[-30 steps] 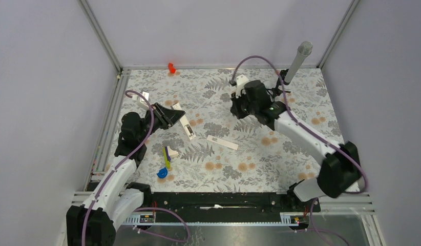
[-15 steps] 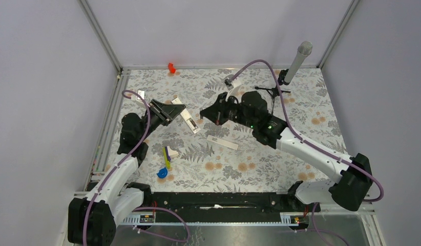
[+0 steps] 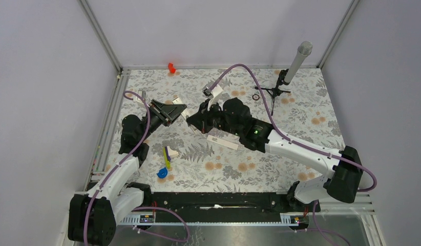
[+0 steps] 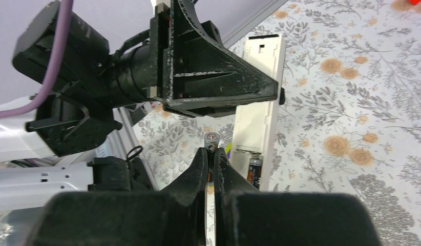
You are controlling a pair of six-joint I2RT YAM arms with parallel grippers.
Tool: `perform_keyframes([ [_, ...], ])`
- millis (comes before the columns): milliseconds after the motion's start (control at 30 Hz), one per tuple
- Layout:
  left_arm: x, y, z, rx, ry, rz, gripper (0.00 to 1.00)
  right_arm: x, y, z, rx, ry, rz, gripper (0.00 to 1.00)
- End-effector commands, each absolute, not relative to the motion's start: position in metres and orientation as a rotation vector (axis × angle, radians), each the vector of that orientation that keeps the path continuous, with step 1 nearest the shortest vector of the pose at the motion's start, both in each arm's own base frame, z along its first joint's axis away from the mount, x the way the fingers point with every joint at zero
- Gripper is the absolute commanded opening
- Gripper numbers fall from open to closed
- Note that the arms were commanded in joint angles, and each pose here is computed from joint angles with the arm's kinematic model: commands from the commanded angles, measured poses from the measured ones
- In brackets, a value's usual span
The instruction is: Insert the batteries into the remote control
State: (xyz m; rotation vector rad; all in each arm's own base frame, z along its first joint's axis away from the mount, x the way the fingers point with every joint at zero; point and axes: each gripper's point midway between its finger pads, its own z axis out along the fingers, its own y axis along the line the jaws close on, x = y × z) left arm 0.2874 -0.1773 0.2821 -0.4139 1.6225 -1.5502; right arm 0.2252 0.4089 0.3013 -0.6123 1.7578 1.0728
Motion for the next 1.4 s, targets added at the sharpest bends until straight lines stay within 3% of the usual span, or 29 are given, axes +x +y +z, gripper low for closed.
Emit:
perform_keyframes([
  [0, 0.280, -0.179, 0.305, -0.333, 1.544, -1.589, 0.00, 0.239, 0.407, 0.321, -0.616, 1.674, 0.982, 0.03],
  [900, 0.281, -0.180, 0.308, -0.333, 1.541, -1.606, 0.00, 0.231, 0.406, 0.284, -0.797, 1.751, 0.878, 0.04],
  [1367, 0.281, -0.180, 0.307, -0.325, 1.545, -1.601, 0.00, 0.225, 0.401, 0.272, -0.873, 1.828, 0.843, 0.15],
])
